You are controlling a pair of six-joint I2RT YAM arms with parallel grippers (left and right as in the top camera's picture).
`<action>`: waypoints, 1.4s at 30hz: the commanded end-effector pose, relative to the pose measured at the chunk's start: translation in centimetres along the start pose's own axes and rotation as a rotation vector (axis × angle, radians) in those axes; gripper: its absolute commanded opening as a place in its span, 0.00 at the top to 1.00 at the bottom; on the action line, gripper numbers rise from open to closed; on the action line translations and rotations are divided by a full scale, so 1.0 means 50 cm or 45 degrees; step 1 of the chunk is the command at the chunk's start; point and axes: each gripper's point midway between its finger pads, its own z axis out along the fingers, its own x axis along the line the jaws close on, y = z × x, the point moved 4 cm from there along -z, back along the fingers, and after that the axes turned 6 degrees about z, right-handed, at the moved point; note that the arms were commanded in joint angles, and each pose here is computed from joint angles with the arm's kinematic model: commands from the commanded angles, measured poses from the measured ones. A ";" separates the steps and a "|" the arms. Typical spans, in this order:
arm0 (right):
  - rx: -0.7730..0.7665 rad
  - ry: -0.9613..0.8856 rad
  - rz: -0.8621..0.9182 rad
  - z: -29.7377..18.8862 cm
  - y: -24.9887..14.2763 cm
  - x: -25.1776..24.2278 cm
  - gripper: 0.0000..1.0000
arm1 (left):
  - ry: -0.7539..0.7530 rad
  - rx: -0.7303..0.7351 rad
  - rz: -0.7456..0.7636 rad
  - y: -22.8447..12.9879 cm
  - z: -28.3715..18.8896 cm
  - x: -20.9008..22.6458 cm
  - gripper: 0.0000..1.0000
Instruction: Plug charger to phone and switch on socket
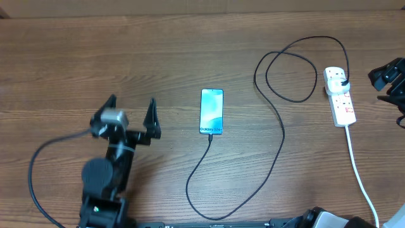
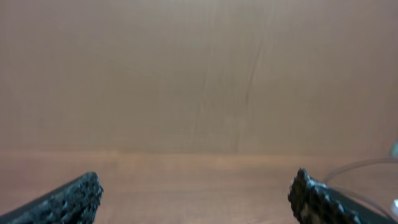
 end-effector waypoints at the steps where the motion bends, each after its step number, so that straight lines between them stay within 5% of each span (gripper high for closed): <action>1: -0.032 0.004 -0.008 -0.011 0.006 0.005 0.00 | -0.023 -0.082 0.063 -0.036 -0.036 0.003 0.00; 12: -0.032 0.004 -0.008 -0.011 0.006 0.005 0.00 | -0.038 -0.139 0.122 -0.096 -0.095 0.023 0.00; 26: -0.032 0.004 -0.008 -0.011 0.006 0.005 0.00 | 0.074 0.210 0.154 -0.209 -0.119 0.064 0.00; 42: -0.032 0.004 -0.007 -0.011 0.006 0.005 0.00 | 0.121 0.205 0.157 -0.207 -0.121 0.077 0.00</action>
